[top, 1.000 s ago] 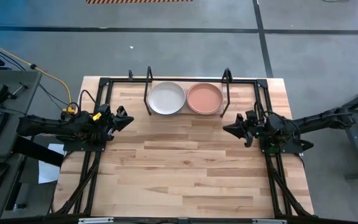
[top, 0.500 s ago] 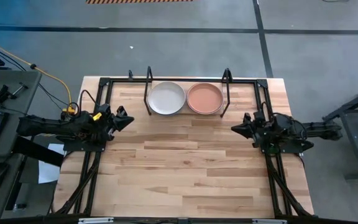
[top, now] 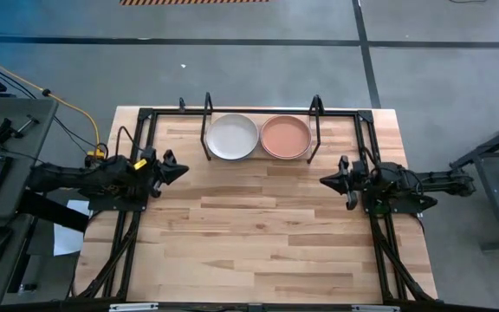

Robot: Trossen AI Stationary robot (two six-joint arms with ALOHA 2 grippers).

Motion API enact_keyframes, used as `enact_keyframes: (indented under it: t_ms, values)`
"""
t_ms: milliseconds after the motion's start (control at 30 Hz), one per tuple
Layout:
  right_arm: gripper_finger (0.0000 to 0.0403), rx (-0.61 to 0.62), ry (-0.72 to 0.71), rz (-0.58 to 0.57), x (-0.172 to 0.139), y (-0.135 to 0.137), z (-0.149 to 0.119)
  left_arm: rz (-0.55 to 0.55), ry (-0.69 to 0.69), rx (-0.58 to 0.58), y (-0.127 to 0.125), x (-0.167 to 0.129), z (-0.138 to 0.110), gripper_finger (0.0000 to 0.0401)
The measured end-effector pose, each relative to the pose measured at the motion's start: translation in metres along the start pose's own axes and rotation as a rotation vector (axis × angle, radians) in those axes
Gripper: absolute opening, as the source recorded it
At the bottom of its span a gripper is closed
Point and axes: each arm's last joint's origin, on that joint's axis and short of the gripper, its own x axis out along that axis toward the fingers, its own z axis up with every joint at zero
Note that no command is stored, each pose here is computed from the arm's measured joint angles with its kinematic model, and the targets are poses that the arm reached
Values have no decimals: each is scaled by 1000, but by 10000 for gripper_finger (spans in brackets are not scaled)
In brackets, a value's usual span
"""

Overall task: Place and stack plates onto a shelf
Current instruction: Return to Home Position

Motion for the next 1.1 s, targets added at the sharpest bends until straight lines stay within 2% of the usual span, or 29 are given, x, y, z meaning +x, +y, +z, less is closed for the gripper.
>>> enact_keyframes:
  t_ms: [67,300,400,600,1100]
  values:
    - [0,-38,1,3,0,0,0,21,34,4,2,-2,-3,1]
    - [0,-54,6,11,0,0,0,141,243,23,15,-14,-22,1]
    - [0,-90,16,8,1,0,-1,82,234,15,12,-15,-19,1]
    - [0,-106,24,6,1,0,-2,82,243,15,12,-15,-20,1]
    - [0,142,24,3,1,0,-2,82,243,15,12,-15,-20,1]
